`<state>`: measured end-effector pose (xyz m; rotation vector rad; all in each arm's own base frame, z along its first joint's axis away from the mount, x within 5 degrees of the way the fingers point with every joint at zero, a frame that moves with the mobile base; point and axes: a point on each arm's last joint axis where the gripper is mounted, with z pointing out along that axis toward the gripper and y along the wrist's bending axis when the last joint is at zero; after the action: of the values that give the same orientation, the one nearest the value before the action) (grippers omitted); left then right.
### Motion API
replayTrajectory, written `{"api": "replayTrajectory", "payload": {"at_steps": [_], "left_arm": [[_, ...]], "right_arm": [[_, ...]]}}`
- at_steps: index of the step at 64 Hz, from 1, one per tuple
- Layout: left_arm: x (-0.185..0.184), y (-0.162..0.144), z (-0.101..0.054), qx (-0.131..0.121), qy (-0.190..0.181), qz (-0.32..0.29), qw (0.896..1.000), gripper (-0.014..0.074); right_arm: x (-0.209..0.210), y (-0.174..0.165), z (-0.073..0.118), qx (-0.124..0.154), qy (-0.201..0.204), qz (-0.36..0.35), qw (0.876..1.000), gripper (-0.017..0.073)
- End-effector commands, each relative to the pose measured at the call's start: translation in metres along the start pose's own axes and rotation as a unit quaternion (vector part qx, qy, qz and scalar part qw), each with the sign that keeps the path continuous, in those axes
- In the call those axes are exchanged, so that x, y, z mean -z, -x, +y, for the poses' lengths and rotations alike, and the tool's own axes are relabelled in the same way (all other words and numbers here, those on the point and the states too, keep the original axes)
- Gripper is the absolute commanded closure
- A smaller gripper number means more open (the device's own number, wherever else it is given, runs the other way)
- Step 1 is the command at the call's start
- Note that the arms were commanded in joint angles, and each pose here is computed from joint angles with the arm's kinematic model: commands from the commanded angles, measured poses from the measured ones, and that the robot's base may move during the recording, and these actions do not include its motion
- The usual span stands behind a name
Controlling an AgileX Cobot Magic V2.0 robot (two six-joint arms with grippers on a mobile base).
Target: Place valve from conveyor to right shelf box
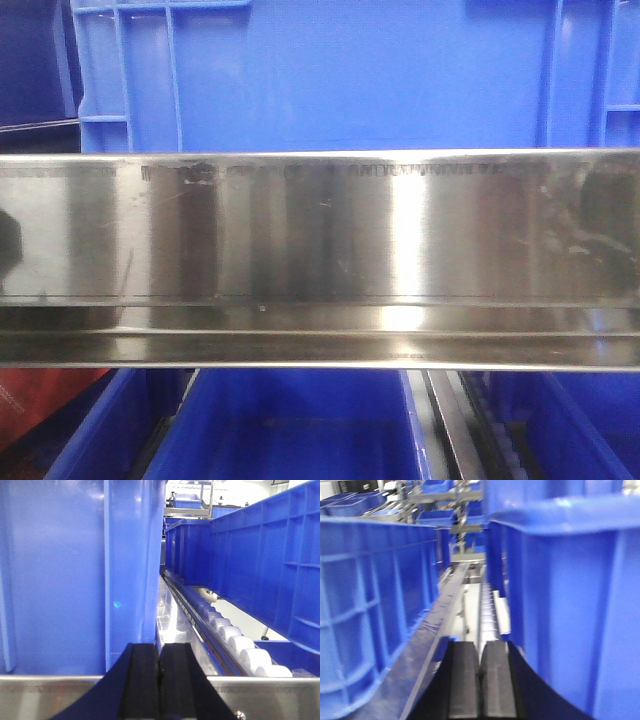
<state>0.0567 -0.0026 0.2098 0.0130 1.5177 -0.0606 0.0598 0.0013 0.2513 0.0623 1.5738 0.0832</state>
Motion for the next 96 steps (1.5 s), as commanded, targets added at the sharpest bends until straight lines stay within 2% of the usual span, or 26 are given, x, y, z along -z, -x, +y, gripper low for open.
{"api": "replayTrajectory", "payload": {"at_steps": [1, 17, 23, 32, 96], "left_arm": [[0.000, 0.003, 0.000, 0.002, 0.001, -0.012, 1.000, 0.0705], [0.000, 0.003, 0.000, 0.002, 0.001, -0.012, 1.000, 0.0705], [0.000, 0.003, 0.000, 0.002, 0.001, -0.012, 1.000, 0.0705], [0.000, 0.003, 0.000, 0.002, 0.001, -0.012, 1.000, 0.0705], [0.000, 0.003, 0.000, 0.002, 0.001, -0.012, 1.000, 0.0705]], "right_arm": [[0.002, -0.011, -0.002, 0.010, -0.004, -0.026, 1.000, 0.0713], [0.003, -0.042, -0.005, 0.014, -0.007, -0.021, 1.000, 0.0713], [0.003, -0.039, -0.005, 0.016, -0.008, -0.039, 0.999, 0.0713], [0.003, -0.040, -0.005, 0.022, -0.008, -0.035, 0.999, 0.0713], [0.003, -0.040, -0.005, 0.022, -0.008, -0.035, 0.999, 0.0713]]}}
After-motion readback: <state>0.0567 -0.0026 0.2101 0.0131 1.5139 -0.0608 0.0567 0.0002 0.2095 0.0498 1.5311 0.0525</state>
